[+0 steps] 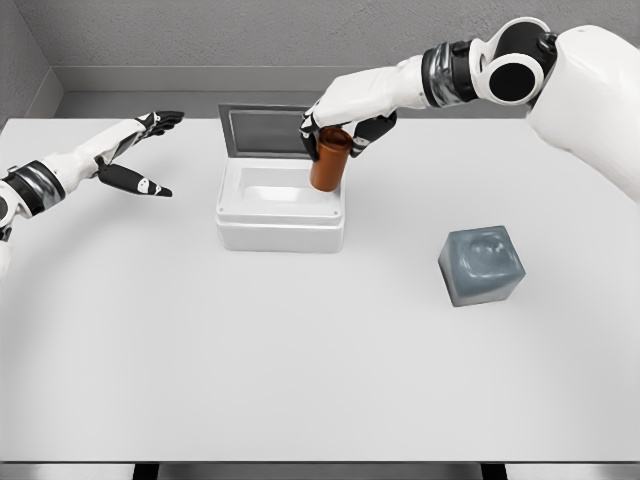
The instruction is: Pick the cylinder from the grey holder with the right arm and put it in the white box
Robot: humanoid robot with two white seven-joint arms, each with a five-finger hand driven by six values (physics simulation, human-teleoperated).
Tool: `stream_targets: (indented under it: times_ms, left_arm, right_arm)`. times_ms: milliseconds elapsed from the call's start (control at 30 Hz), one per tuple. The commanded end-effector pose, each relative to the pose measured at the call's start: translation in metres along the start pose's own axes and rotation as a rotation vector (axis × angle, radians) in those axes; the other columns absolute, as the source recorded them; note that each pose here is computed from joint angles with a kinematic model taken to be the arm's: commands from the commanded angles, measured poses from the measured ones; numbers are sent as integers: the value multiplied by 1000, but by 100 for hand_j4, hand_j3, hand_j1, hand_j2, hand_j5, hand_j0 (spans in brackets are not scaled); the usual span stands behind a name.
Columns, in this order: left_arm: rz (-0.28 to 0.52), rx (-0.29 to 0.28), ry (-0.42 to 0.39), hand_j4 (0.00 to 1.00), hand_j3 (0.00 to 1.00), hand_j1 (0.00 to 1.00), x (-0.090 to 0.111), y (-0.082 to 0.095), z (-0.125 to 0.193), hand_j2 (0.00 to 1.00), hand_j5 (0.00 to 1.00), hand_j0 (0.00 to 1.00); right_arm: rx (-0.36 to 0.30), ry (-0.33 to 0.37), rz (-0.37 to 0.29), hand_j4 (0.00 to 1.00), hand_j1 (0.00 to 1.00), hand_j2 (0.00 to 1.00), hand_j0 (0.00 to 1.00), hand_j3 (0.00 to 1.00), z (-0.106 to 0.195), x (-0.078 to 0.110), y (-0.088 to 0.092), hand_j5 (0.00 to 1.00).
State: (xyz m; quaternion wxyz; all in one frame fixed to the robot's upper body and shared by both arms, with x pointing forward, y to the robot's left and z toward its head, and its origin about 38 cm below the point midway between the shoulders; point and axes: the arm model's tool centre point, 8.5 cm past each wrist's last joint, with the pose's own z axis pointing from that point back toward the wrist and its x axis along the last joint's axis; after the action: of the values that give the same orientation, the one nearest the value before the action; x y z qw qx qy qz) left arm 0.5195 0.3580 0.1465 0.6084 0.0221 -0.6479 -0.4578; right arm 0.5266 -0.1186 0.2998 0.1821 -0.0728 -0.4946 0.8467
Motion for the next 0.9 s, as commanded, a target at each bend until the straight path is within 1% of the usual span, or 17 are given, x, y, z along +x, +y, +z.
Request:
stream_targets:
  times_ms: [0, 100, 200, 267, 300, 333, 400, 467, 500, 533, 567, 633, 667, 767, 833, 867]
  left_arm:
    - [6, 5, -3, 100, 100, 100, 0, 1, 0, 100, 100, 100]
    - [6, 5, -3, 100, 100, 100, 0, 1, 0, 100, 100, 100]
    - [7, 5, -2, 100, 100, 100, 0, 1, 0, 100, 100, 100]
    - [6, 5, -3, 100, 100, 100, 0, 1, 0, 100, 100, 100]
    - [6, 5, -3, 100, 100, 100, 0, 1, 0, 100, 100, 100]
    - [6, 5, -3, 100, 100, 100, 0, 1, 0, 100, 100, 100]
    - [6, 5, -3, 100, 100, 100, 0, 1, 0, 100, 100, 100]
    - [6, 5, -3, 100, 100, 100, 0, 1, 0, 100, 100, 100]
    - [6, 5, -3, 100, 100, 100, 0, 1, 0, 100, 100, 100]
    - [6, 5, -3, 100, 100, 100, 0, 1, 0, 100, 100, 100]
    - [5, 6, -4, 100, 100, 100, 1, 2, 0, 100, 100, 100]
    - [6, 6, -3, 100, 100, 100, 0, 2, 0, 100, 100, 100]
    - [5, 6, -4, 100, 100, 100, 1, 2, 0, 100, 100, 100]
    - [6, 5, -3, 100, 100, 100, 0, 0, 1, 100, 100, 100]
    - [6, 3, -2, 100, 100, 100, -1, 0, 1, 100, 100, 100]
    - [6, 3, -1, 100, 100, 100, 0, 0, 0, 100, 100, 100]
  right_arm:
    - [-3, 3, -2, 61, 61, 61, 61, 61, 1, -1, 0, 61]
    - [-1, 3, 2, 74, 74, 74, 74, 74, 0, 0, -1, 74]
    - [5, 7, 12, 77, 77, 77, 77, 77, -1, 0, -1, 77]
    - [6, 8, 13, 81, 81, 81, 81, 81, -2, 0, 0, 81]
    - [7, 7, 14, 84, 84, 84, 84, 84, -2, 1, -1, 84]
    - [6, 6, 15, 84, 84, 84, 84, 84, -2, 1, -1, 84]
    - [6, 5, 18, 89, 89, 89, 89, 89, -2, 1, -2, 89]
    - [-2, 8, 21, 100, 100, 100, 100, 100, 2, 1, -5, 100]
    - [-8, 11, 36, 100, 100, 100, 100, 100, 5, 2, -11, 100]
    - [-16, -4, 54, 100, 100, 100, 100, 100, 5, 8, -17, 100]
    - [-40, -29, 81, 100, 100, 100, 100, 100, 7, 18, -26, 100]
    - [-44, -20, 86, 100, 100, 100, 100, 100, 15, 16, -26, 100]
    - [-47, -33, 102, 100, 100, 100, 100, 100, 17, 22, -27, 100]
    - [-46, -31, 103, 100, 100, 100, 100, 100, 19, 21, -26, 100]
    - [-49, -12, 114, 100, 100, 100, 100, 100, 41, 19, -23, 100]
    - [-50, 10, 114, 100, 100, 100, 100, 100, 56, 14, -20, 100]
